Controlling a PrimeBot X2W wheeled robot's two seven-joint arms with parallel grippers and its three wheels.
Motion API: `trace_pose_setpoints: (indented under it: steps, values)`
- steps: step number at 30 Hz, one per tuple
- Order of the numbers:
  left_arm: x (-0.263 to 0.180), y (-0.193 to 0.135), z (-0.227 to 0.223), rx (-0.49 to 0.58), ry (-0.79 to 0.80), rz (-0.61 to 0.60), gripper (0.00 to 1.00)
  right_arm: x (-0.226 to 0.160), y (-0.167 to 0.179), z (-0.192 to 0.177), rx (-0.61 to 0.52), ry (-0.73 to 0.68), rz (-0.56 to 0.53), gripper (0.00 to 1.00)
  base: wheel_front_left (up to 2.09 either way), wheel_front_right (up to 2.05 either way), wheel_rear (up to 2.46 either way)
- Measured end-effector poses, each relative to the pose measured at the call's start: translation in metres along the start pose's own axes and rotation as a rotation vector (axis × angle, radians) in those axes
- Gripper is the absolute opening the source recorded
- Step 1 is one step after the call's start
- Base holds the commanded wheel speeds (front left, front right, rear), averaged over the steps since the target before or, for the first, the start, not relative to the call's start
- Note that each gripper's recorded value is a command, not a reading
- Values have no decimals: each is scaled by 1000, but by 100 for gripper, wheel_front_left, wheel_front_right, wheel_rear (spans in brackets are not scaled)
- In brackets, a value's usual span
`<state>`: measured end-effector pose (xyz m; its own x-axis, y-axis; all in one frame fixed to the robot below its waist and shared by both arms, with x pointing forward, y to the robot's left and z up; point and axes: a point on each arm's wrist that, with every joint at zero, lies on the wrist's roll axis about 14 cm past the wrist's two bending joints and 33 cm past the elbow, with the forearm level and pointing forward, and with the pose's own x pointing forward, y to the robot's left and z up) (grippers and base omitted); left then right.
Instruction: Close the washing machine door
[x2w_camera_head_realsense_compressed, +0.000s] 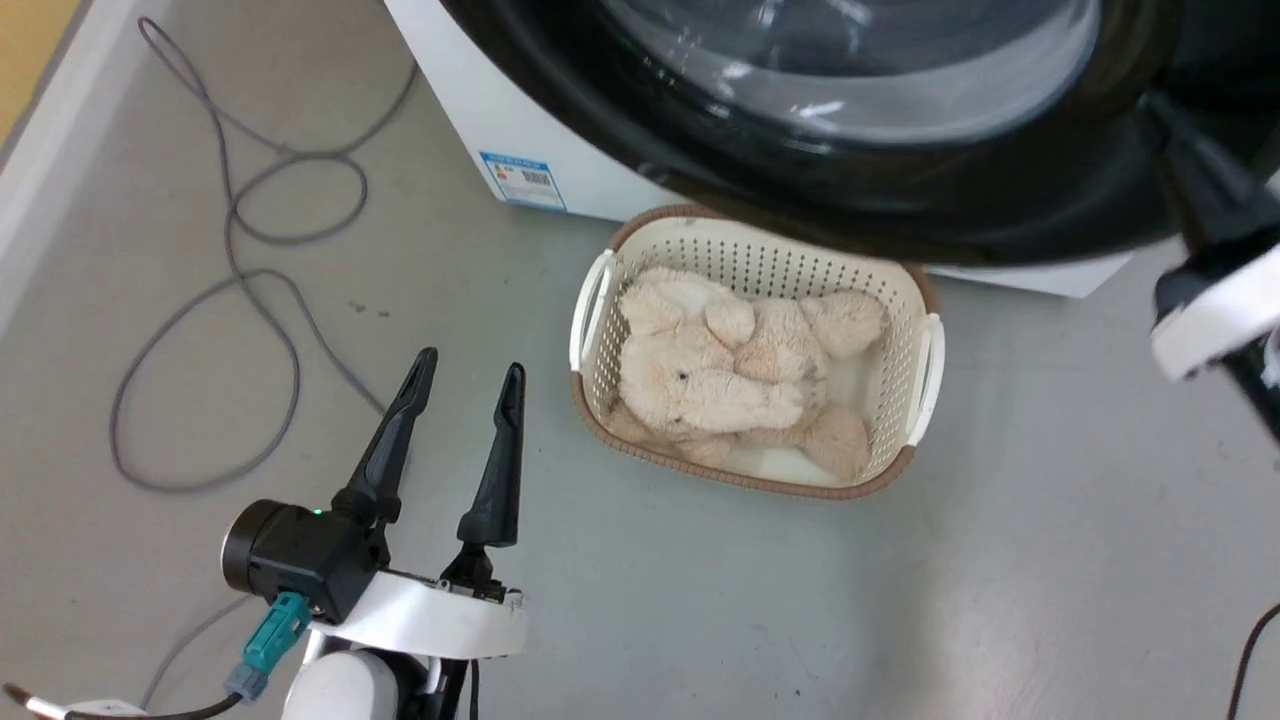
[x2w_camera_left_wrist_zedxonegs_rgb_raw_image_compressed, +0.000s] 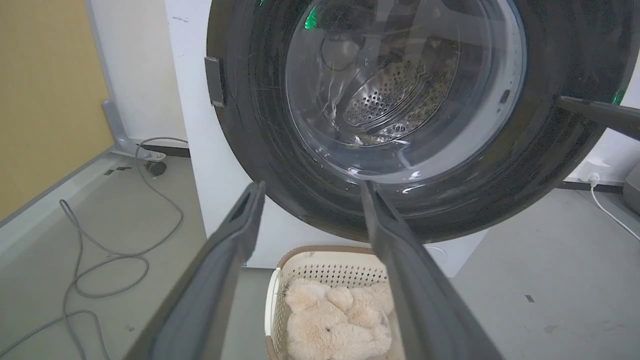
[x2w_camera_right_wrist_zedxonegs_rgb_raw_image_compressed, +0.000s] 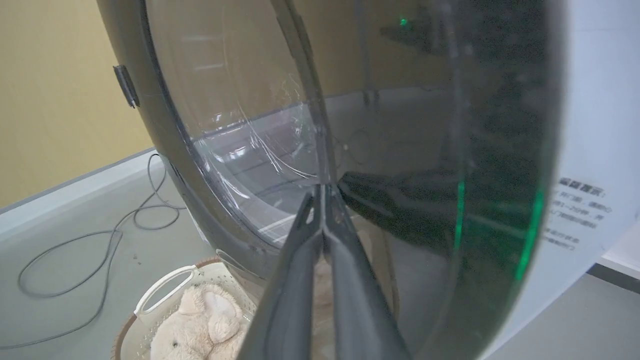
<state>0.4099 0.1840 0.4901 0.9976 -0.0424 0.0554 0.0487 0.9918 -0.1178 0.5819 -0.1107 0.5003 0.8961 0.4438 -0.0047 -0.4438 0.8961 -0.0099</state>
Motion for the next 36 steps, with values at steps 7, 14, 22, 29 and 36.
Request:
trace_pose_setpoints:
  steps: [7, 14, 22, 29, 36]
  values:
    - [7, 5, -8, 7, 17, 9, 100, 28, -24, 4, 21, -6, -54, 0, 0, 0, 0]
    - [10, 8, -15, 10, 33, 17, 100, 46, -41, 3, 56, -14, -105, 0, 0, 0, 0]
    - [8, 15, -10, 18, 22, 38, 100, 49, -41, -1, 82, -5, -126, 0, 0, 0, 0]
    - [5, 12, 7, 13, -22, 32, 100, 32, -42, 21, 77, -55, -147, 0, 0, 0, 0]
    - [-11, 10, 23, -12, -60, 35, 100, -20, -20, 14, 93, -33, -137, 0, 0, 0, 0]
